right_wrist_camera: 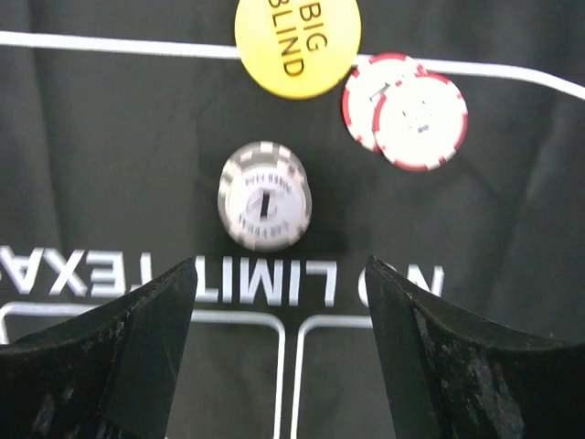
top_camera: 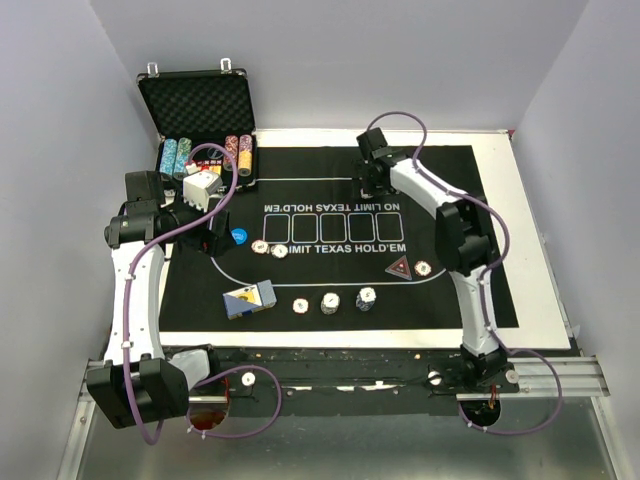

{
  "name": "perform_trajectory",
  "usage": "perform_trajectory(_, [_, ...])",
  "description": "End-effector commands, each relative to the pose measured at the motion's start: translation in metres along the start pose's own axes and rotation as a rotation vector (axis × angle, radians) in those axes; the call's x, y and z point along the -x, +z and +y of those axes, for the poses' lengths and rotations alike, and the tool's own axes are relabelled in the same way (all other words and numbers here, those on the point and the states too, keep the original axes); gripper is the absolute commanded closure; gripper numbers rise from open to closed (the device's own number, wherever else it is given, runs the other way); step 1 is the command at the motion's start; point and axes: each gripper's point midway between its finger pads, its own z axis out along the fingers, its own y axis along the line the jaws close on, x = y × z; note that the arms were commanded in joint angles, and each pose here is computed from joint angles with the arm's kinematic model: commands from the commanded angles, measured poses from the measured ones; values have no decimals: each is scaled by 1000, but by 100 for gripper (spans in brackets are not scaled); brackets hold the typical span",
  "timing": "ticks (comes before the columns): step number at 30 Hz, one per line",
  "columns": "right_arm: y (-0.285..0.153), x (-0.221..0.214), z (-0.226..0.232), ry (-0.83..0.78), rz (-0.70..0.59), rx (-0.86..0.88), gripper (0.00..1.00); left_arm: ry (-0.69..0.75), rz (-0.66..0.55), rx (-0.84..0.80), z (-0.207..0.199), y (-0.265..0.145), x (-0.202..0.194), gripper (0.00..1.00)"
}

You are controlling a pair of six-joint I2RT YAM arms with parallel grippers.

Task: Distribute texas hold em gaming equipment

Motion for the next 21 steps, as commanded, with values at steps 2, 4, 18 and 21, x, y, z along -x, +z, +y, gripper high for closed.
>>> perform_trajectory(2, [-87,32,25,-11,-158,75,18,24,-20,11,-2,-7,4,1])
perform_trajectory(4, [-109,17,45,-62,-158,103,17,22,-19,9,-3,-7,3,1])
perform_trajectory(18, [-188,-158,147,-350,-50,344,4,17,-20,9,-3,-7,2,1])
perform_trajectory(21, [-187,-182,148,-385,0,353,4,15,-23,10,-4,-8,2,1])
